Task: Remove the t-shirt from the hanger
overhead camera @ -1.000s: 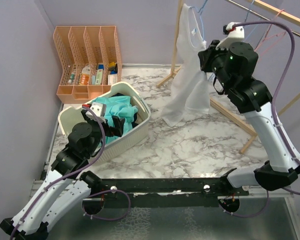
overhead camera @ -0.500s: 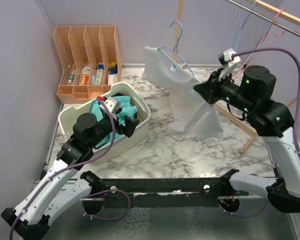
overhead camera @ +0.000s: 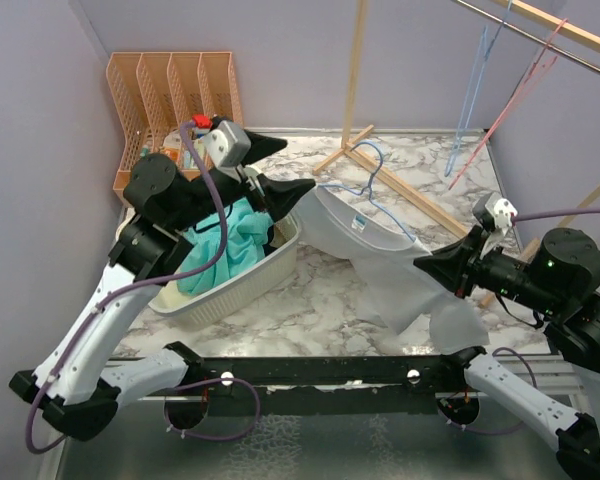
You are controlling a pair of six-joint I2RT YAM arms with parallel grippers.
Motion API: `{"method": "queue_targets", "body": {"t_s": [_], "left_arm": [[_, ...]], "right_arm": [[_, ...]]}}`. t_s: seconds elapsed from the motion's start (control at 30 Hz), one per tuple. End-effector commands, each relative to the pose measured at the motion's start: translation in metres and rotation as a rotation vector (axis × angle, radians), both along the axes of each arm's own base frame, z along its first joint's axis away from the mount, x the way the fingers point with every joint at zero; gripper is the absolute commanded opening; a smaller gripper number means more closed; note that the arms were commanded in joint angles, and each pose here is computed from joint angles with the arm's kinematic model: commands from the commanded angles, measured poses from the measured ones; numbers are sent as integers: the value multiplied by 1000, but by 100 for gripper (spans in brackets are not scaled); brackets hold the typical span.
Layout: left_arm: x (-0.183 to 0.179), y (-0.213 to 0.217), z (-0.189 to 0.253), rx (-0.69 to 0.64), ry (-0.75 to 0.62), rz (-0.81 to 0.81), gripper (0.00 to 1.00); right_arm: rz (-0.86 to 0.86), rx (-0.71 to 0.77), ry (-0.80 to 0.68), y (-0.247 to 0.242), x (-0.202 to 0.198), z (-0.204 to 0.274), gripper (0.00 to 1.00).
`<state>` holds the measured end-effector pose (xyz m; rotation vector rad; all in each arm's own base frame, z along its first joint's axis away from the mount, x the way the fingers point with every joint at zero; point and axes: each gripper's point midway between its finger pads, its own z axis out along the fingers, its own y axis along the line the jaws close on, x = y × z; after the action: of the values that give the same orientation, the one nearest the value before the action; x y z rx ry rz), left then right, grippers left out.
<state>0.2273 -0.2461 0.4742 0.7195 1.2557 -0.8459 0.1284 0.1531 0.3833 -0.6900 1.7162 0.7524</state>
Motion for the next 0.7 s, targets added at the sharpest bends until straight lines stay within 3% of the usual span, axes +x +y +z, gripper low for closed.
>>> {"method": "queue_targets", "body": {"t_s": [0.0,0.27,0.67], "left_arm": [[-22,-40,18,22,-27,-312,89],[-54,-73,-5,50,122,-747,84],[-80,-84,2,-20,138,-931,84]], "right_arm": [[65,26,6,1,-21,-10,1],[116,77,-107,-10,-51,9,1],[150,66,-76,-1,-46,-6,1]]}}
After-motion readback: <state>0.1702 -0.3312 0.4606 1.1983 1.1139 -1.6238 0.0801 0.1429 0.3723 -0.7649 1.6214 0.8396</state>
